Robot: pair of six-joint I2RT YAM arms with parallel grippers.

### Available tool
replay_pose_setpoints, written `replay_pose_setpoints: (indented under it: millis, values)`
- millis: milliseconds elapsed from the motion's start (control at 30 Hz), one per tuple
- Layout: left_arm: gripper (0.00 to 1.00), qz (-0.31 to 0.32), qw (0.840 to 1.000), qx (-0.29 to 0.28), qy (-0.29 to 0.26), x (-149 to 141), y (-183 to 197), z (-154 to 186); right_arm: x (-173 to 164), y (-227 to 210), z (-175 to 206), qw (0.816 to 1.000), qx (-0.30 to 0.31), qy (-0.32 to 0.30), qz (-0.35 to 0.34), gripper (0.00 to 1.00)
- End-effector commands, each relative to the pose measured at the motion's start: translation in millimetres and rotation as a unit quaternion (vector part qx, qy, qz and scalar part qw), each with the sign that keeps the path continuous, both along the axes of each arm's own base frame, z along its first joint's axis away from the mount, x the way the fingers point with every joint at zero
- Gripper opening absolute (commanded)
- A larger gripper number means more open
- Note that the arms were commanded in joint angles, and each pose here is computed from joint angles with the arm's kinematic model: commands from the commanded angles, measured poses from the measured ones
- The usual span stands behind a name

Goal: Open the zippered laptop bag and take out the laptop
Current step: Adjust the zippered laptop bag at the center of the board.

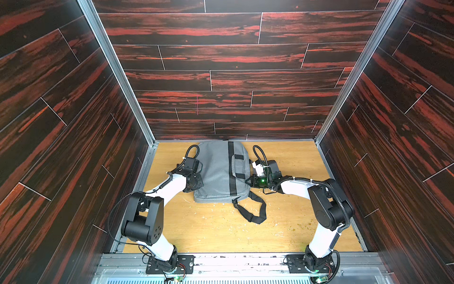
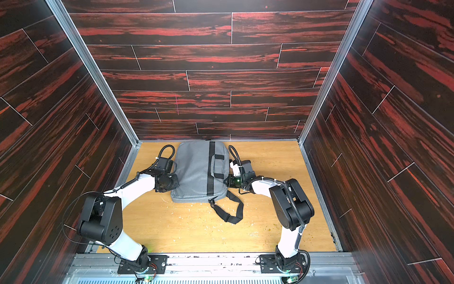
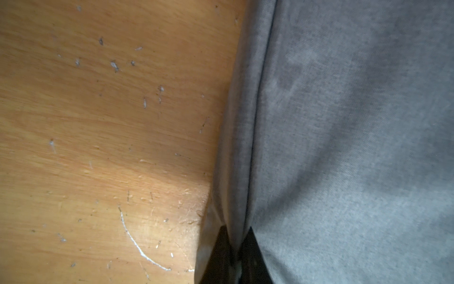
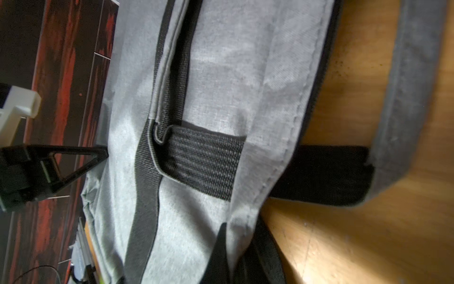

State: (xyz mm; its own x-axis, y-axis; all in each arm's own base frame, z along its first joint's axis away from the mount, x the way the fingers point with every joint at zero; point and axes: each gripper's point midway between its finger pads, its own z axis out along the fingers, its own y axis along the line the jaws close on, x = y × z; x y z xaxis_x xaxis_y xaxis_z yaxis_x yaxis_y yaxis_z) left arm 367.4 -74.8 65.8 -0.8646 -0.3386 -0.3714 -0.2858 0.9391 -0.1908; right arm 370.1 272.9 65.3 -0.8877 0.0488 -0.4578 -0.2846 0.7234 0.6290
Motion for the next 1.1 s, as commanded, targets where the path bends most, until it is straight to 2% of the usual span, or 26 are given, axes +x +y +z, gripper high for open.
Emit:
replay_pose_setpoints:
  millis: [0, 167, 400, 567, 667, 800, 967, 1067]
  values:
    - [0.0, 0.03, 0.999, 0.039, 0.002, -0.3, 24.7, -3.7, -13.4, -2.7, 11.4, 1.0, 0.005, 0.001, 0.005, 0.11]
    - [0.0, 0.02, 0.999, 0.04, 0.013, 0.2, 23.6, -6.7, -16.4, -11.0, 8.3, 1.0, -0.009, -0.002, -0.008, 0.13]
    - [0.0, 0.043, 0.999, 0.004, 0.012, -14.0, 17.5, -11.2, -7.7, -27.0, 36.8, 0.998, -0.04, -0.052, -0.014, 0.37]
    - [0.0, 0.047, 0.999, -0.007, 0.009, -17.1, 16.0, -11.9, -33.5, -40.8, 64.7, 0.994, -0.045, -0.101, -0.002, 0.48]
    - [0.0, 0.043, 0.999, -0.005, 0.012, -16.8, 15.3, -11.3, -63.6, -35.8, 70.4, 0.989, -0.036, -0.133, 0.053, 0.49]
    - [0.0, 0.039, 0.999, -0.003, 0.015, -17.5, 15.3, -10.9, -102.4, -19.4, 50.7, 0.984, -0.02, -0.138, 0.112, 0.48]
    - [0.0, 0.037, 0.999, -0.002, 0.018, -19.2, 15.4, -11.6, -121.5, 4.0, 35.9, 0.974, -0.009, -0.175, 0.143, 0.45]
    - [0.0, 0.034, 0.999, 0.0, 0.021, -20.8, 15.6, -11.6, -127.2, 15.8, 23.9, 0.972, -0.005, -0.177, 0.158, 0.42]
